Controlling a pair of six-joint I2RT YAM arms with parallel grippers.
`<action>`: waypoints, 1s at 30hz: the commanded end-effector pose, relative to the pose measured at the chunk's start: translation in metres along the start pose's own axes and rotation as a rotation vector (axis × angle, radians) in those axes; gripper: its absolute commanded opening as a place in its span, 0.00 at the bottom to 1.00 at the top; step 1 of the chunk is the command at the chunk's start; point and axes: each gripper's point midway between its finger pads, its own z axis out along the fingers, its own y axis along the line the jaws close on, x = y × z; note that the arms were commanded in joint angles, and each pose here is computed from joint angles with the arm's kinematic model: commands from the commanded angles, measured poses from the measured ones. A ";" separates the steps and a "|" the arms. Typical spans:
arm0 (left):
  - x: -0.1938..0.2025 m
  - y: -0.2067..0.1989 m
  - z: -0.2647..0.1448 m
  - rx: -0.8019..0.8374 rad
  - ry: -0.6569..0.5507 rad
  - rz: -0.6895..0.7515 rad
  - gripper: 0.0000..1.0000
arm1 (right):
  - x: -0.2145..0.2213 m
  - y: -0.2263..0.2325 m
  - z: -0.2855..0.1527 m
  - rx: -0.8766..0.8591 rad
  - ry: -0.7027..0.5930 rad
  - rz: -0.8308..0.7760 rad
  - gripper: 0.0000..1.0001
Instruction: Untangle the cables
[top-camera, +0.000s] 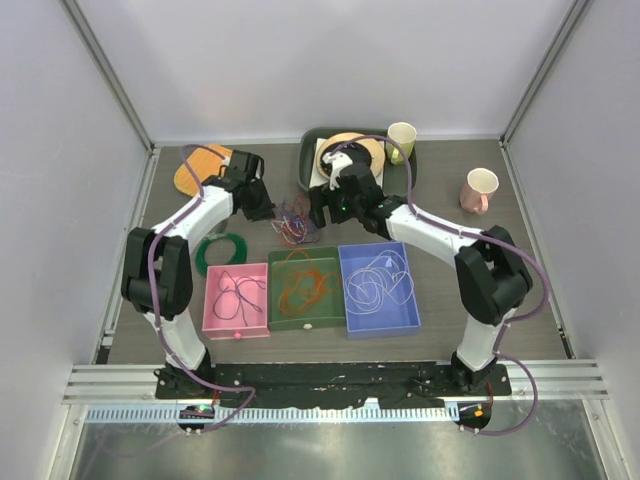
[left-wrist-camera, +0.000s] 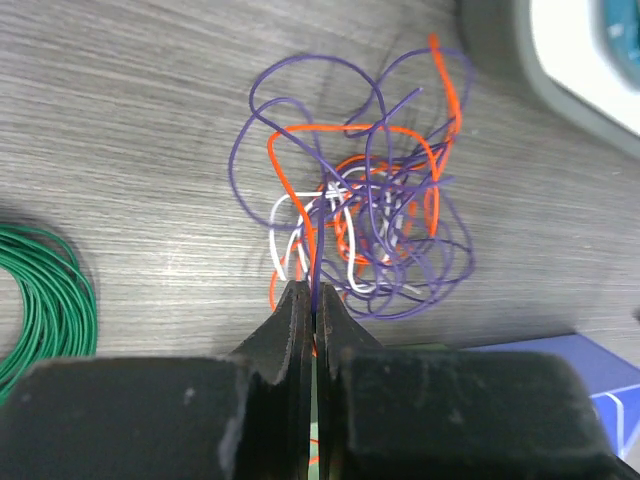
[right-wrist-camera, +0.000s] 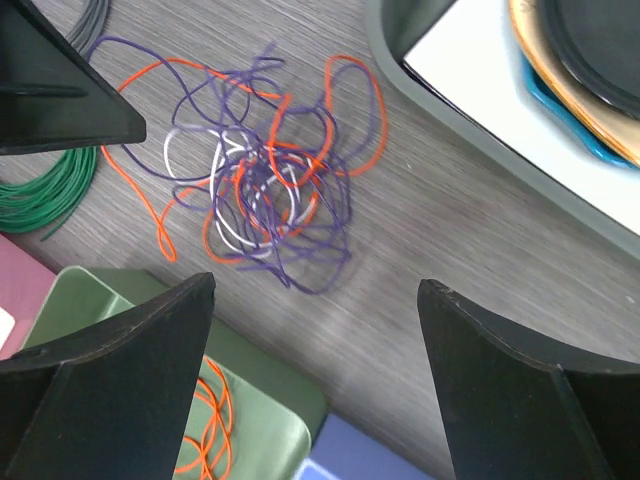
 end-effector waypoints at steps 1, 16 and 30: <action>-0.032 -0.023 -0.028 0.080 -0.120 -0.044 0.00 | -0.024 0.029 0.026 -0.136 -0.041 -0.041 0.86; -0.040 -0.027 -0.030 0.088 -0.146 -0.077 0.00 | 0.024 0.038 0.086 -0.114 0.138 -0.027 0.54; -0.062 0.026 -0.048 -0.115 -0.249 -0.114 0.00 | -0.032 -0.035 0.040 0.284 -0.036 -0.067 0.01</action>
